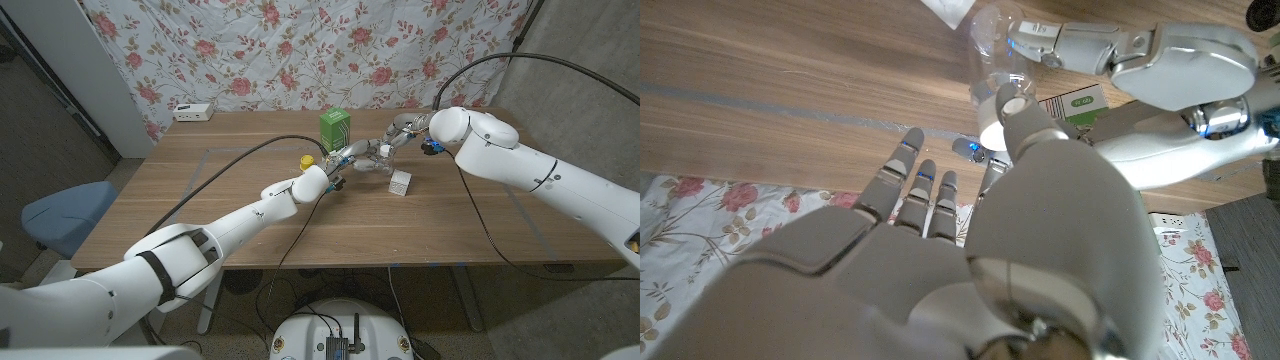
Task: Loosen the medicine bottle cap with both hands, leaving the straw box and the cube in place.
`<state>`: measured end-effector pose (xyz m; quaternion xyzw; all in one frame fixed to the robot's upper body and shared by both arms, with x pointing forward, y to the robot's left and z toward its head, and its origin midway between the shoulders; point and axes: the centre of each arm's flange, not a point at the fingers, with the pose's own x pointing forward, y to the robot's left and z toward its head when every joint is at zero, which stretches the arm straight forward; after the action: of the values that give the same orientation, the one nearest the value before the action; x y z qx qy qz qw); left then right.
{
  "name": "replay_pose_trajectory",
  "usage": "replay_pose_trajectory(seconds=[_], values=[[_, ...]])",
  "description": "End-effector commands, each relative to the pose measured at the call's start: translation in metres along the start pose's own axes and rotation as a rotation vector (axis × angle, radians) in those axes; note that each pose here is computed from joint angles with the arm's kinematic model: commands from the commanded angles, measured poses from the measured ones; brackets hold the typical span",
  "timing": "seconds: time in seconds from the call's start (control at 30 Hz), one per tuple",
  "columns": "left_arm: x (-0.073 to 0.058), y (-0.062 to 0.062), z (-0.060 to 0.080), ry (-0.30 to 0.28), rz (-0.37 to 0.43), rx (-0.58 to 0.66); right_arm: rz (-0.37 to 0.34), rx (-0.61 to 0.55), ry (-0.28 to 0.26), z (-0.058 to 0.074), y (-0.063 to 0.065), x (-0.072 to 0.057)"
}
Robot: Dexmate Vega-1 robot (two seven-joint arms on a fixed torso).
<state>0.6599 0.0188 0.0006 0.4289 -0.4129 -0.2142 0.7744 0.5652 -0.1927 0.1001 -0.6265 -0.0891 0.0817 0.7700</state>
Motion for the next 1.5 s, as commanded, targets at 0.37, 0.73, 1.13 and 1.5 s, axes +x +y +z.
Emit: replay_pose_trajectory(seconds=[0.37, 0.73, 1.13, 1.5], values=[[0.0017, 0.0003, -0.0017, 0.004, -0.001, 0.000, 0.031, 0.060, -0.042, -0.0045, -0.0029, 0.0022], [0.0017, 0.0004, -0.0010, -0.001, 0.000, 0.003, 0.047, 0.073, -0.050, -0.0050, -0.0039, 0.0007], [-0.0005, 0.0003, 0.0001, 0.001, 0.004, 0.006, 0.060, 0.087, -0.069, -0.0065, -0.0061, -0.0004], [-0.0008, -0.0005, 0.0009, 0.002, 0.002, 0.008, 0.070, 0.094, -0.082, -0.0093, -0.0058, -0.0038]])
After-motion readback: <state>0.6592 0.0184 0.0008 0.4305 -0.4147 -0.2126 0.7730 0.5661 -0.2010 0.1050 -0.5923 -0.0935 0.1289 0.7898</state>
